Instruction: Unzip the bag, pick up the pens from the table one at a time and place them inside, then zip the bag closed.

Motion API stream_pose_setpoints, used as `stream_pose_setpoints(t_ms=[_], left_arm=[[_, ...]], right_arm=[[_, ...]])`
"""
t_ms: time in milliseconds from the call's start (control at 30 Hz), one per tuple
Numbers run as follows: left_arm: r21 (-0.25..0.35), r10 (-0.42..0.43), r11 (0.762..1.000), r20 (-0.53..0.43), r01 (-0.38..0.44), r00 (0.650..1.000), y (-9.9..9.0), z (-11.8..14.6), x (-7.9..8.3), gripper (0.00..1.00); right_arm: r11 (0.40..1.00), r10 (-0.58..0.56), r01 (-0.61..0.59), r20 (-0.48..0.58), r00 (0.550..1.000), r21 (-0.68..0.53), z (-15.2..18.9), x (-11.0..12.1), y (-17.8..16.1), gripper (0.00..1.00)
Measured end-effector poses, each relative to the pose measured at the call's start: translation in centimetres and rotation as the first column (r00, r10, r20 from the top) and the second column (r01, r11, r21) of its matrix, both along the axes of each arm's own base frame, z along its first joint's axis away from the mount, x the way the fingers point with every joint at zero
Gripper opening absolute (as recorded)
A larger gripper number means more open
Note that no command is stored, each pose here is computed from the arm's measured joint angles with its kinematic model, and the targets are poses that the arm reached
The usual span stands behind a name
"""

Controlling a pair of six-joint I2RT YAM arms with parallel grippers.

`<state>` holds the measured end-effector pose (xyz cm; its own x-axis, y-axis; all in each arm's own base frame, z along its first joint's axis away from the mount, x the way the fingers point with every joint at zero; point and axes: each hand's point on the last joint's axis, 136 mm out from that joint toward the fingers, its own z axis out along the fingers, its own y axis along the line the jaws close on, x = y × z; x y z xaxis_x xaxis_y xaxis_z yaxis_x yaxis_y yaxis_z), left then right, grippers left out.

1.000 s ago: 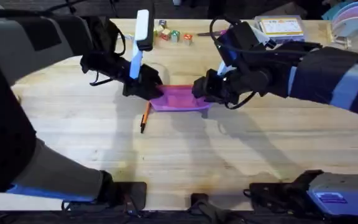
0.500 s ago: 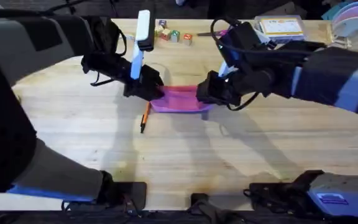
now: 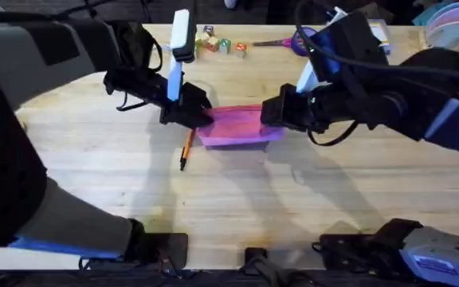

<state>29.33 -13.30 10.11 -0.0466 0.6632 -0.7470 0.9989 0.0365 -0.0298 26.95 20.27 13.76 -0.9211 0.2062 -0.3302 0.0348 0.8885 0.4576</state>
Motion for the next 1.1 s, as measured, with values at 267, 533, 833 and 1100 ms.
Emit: stream_pose_setpoints(t_ms=[267,533,833,1100], left_arm=[[0.010,0.001,1.000,0.003,-0.001,1.000,0.1,-0.1,0.1,0.043],[0.037,0.004,0.999,0.008,-0.004,1.000,0.5,-0.5,0.2,0.043],[0.037,0.004,0.999,0.008,-0.004,1.000,0.5,-0.5,0.2,0.043],[0.042,0.010,0.999,0.008,-0.010,1.000,0.7,-0.5,0.3,0.043]], right_arm=[[1.000,-0.002,0.002,0.007,1.000,-0.004,0.2,0.0,-0.2,0.031],[1.000,-0.010,0.009,0.052,0.999,0.023,1.7,0.2,-0.4,0.031],[0.999,-0.010,0.008,0.068,0.998,0.034,2.0,0.4,-0.1,0.030],[0.996,0.029,-0.040,0.136,0.990,0.078,2.8,1.4,1.9,0.030]])
